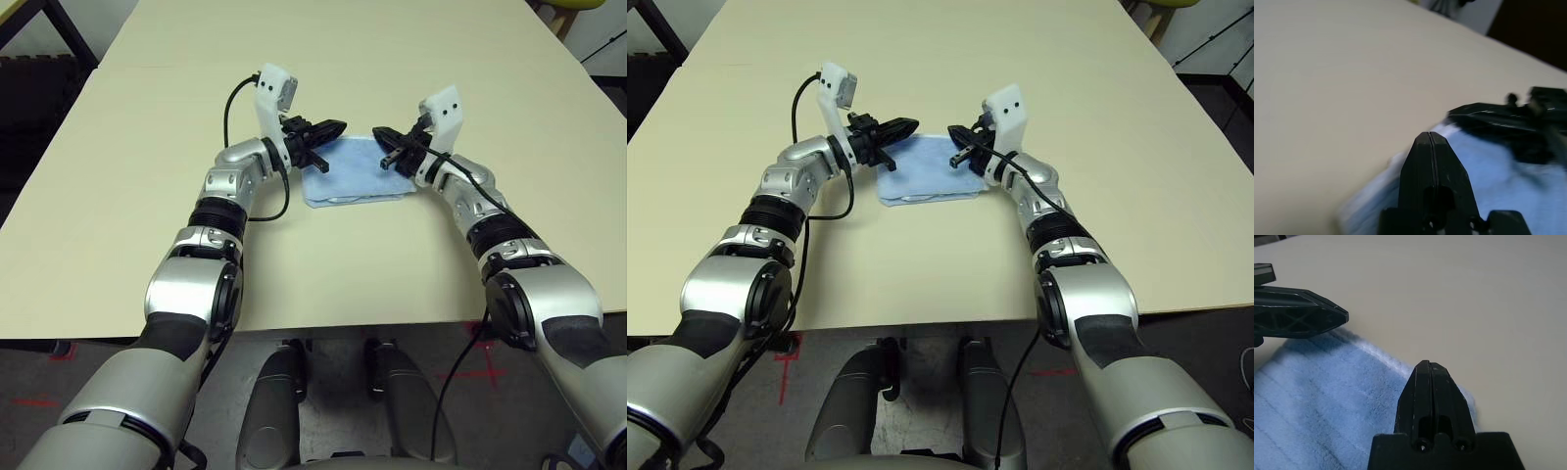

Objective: Fold the towel and set it aside.

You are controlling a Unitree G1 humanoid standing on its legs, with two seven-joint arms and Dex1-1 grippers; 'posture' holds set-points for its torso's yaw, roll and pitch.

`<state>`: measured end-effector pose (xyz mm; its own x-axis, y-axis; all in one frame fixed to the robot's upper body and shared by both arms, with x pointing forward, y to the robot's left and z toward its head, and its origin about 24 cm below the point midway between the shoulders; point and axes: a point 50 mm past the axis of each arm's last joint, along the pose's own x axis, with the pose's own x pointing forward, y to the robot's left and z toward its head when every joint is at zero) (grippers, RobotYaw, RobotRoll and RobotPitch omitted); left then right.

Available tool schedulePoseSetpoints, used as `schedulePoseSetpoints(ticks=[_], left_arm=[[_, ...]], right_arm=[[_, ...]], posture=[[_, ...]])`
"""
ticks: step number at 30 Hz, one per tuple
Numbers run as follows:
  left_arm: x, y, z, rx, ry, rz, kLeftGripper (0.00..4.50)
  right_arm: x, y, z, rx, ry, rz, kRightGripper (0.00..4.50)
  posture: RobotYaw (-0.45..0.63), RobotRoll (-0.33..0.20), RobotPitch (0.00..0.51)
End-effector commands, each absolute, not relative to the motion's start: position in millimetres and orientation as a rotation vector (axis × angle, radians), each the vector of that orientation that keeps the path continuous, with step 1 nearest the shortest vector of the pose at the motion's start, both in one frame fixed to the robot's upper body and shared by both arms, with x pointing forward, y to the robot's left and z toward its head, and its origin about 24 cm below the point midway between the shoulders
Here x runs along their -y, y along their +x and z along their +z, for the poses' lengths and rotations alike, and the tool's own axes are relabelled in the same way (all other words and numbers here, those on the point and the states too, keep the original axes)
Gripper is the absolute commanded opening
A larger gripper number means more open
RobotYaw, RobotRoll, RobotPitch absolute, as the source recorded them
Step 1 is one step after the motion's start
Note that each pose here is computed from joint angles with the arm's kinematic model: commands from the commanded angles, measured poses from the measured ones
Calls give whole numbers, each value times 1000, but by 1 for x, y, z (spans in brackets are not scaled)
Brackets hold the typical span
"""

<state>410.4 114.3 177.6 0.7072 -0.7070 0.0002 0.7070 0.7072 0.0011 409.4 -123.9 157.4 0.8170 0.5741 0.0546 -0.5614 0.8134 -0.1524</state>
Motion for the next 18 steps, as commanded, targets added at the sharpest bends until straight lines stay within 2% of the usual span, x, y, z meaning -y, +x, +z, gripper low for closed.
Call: schedulePoseSetpoints(ticks=[1,6,18], left_arm=[[-122,410,154,-75,65,-708,14],[-130,409,142,-102,132,-645,14],[-134,410,139,-78,238,-589,14]], right_arm=[[123,409,143,18,-177,584,0],[126,408,135,-20,-192,568,0],[130,407,135,-5,-183,583,0]], posture=[[-4,0,221],[-4,0,222],[-16,0,221]])
